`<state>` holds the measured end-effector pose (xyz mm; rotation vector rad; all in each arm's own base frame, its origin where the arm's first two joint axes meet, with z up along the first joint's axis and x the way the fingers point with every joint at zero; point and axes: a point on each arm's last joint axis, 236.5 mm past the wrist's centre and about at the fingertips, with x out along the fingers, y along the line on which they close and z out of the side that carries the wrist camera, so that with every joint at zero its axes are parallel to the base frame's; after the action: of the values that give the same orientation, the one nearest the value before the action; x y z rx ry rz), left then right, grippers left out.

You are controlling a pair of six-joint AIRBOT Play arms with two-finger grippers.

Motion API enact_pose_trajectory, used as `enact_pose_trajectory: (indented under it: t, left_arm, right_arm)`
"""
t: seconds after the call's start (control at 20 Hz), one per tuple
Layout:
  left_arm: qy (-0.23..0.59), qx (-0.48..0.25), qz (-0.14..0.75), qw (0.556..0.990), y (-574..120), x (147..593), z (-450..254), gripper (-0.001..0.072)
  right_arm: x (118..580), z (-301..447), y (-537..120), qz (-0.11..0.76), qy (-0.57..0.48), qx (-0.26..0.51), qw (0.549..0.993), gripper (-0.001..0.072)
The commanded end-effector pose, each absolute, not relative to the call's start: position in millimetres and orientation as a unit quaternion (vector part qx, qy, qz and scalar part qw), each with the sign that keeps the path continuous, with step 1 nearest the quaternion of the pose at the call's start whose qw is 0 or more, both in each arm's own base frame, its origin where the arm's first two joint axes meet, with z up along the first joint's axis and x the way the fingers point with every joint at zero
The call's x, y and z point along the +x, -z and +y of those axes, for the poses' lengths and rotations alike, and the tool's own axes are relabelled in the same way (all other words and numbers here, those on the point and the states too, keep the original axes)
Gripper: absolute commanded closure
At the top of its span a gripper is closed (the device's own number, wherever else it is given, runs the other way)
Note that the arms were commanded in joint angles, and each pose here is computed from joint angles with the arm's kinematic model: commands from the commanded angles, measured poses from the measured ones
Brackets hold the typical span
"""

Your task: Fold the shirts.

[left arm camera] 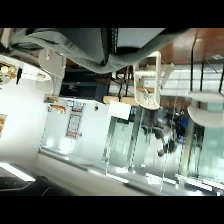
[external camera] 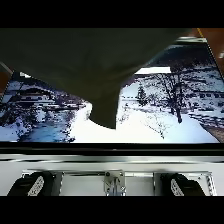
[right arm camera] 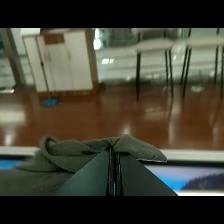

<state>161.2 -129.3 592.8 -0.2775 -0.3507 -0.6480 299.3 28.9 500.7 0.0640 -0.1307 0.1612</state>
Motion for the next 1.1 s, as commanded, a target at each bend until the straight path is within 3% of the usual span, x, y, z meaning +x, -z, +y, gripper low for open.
enact_pose_trajectory:
  t: [0.0, 0.2, 0.4, 0.55, 0.75, 0.9, 1.05]
  left_arm:
    - [0.338, -0.106, -0.151, 0.923, -591.6, 116.3, -150.8, 0.0674]
    - [0.283, -0.065, -0.016, 0.957, -524.5, 142.6, -138.7, 0.0674]
    - [0.225, -0.073, 0.159, 0.959, -433.6, 174.0, -112.5, 0.0674]
    - [0.222, -0.105, 0.256, 0.935, -370.5, 199.2, -107.6, 0.0674]
    - [0.191, -0.186, 0.367, 0.891, -258.8, 251.4, -94.0, 0.0674]
    - [0.139, -0.253, 0.396, 0.872, -181.7, 307.0, -74.5, 0.0673]
    - [0.101, -0.295, 0.422, 0.851, -131.3, 360.6, -58.0, 0.0673]
  right_arm:
    - [214.8, 7.0, -558.2, -0.162, -0.009, -0.024, 0.986, 0.0658]
    - [175.4, -6.5, -562.9, -0.175, 0.036, -0.060, 0.982, 0.0658]
    - [199.8, -10.5, -509.5, -0.057, 0.035, -0.063, 0.996, 0.0658]
    - [245.3, -18.5, -428.0, 0.111, 0.028, -0.068, 0.991, 0.0658]
    - [331.4, -27.6, -289.6, 0.299, 0.017, -0.030, 0.953, 0.0658]
    - [400.7, -30.9, -184.5, 0.386, 0.014, 0.012, 0.922, 0.0659]
    - [463.3, -19.7, -122.4, 0.401, 0.001, 0.082, 0.912, 0.0658]
